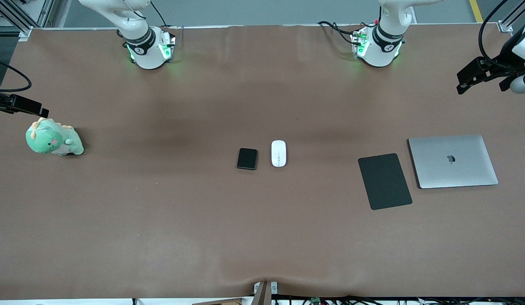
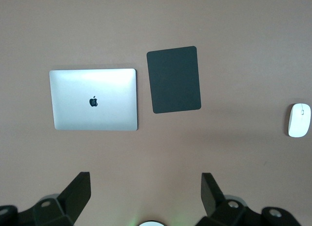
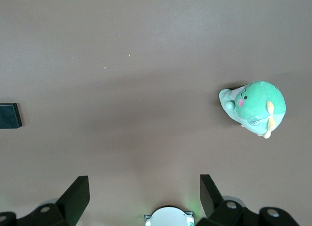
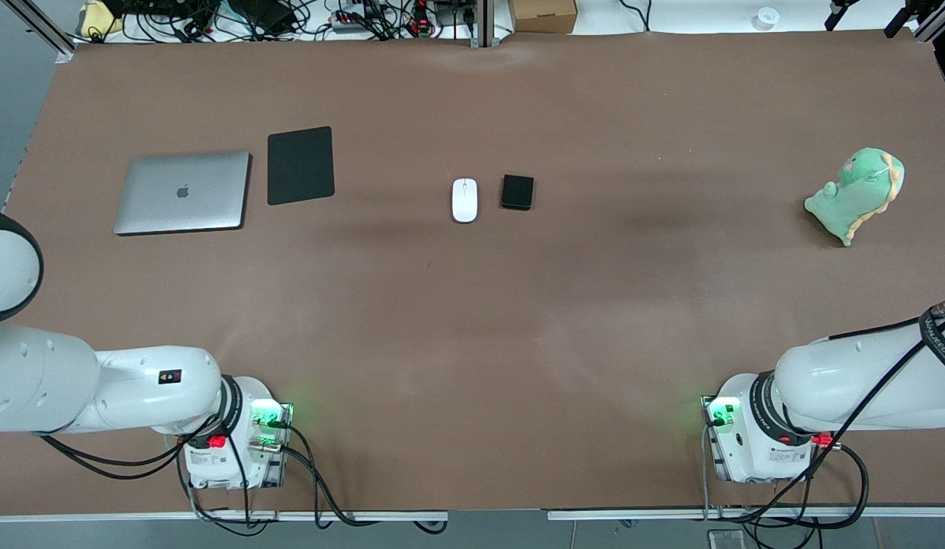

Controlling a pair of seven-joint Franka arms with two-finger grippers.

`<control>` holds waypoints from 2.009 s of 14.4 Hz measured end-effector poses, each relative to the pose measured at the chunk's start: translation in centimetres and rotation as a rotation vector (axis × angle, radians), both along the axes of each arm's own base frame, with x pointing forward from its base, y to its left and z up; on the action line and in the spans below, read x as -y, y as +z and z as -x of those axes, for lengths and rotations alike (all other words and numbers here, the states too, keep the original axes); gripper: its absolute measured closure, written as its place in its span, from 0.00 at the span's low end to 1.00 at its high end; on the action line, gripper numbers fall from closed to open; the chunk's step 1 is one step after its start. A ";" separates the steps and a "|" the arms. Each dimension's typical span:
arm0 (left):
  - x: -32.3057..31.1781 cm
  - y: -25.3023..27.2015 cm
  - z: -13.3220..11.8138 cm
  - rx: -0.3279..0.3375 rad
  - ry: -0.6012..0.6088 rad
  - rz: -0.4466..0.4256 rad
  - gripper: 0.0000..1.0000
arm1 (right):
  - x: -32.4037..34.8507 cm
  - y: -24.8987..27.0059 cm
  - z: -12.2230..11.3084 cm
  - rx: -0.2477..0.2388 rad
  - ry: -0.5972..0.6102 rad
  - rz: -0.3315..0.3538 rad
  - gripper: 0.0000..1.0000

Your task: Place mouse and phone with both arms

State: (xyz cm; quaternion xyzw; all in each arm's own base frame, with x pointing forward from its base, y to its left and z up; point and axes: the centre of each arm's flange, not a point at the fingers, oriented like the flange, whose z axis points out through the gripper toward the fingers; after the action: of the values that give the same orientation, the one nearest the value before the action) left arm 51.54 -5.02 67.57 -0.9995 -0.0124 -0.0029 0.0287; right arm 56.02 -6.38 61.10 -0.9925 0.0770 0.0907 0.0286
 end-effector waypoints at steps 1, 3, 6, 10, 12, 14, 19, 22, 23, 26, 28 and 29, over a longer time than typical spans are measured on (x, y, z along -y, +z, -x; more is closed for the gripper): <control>0.0 0.0 0.0 0.000 0.000 0.000 0.00 | 0.0 0.0 0.0 0.000 0.000 0.000 0.00; 0.0 0.0 0.0 0.001 0.000 0.000 0.00 | 0.0 0.0 0.0 0.001 0.000 0.000 0.00; 0.0 0.4 0.0 0.010 0.001 0.001 0.00 | -0.2 0.0 0.0 0.001 0.004 0.000 0.00; 0.1 0.9 0.1 0.019 -0.002 0.002 0.00 | -1.0 -0.8 -0.5 -0.012 0.020 -0.002 0.00; 0.3 1.1 0.2 0.021 -0.005 0.002 0.00 | -1.3 -1.4 -0.9 -0.023 0.026 -0.003 0.00; 1.0 0.7 0.1 0.013 -0.019 0.004 0.00 | -1.3 -1.7 -0.9 -0.031 0.026 -0.004 0.00; 10.8 -6.3 -3.1 -0.058 -0.183 0.024 0.00 | -0.9 -2.0 0.0 -0.097 0.020 -0.011 0.00; 17.8 -13.3 -5.4 -0.076 -0.243 0.041 0.00 | -0.6 -2.2 0.0 -0.103 0.014 -0.011 0.00; 20.2 -15.6 -5.7 -0.082 -0.247 0.046 0.00 | -0.4 -2.4 -0.1 -0.105 0.011 -0.011 0.00; 28.1 -22.3 -5.3 -0.080 -0.241 0.062 0.00 | -0.4 -3.5 -1.0 -0.099 0.011 -0.010 0.00; 31.7 -26.2 -4.9 -0.064 -0.236 0.079 0.00 | -0.8 -4.9 -2.2 -0.081 0.017 -0.007 0.00; 32.8 -28.3 -4.7 -0.055 -0.232 0.089 0.00 | -1.0 -5.8 -2.9 -0.079 0.022 -0.006 0.00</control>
State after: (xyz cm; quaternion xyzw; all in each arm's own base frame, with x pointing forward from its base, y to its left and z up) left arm 56.29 -37.84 39.27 -0.9942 0.1042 0.0219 -0.0157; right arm 58.91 -5.36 55.32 -0.9888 0.0669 0.1303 0.0275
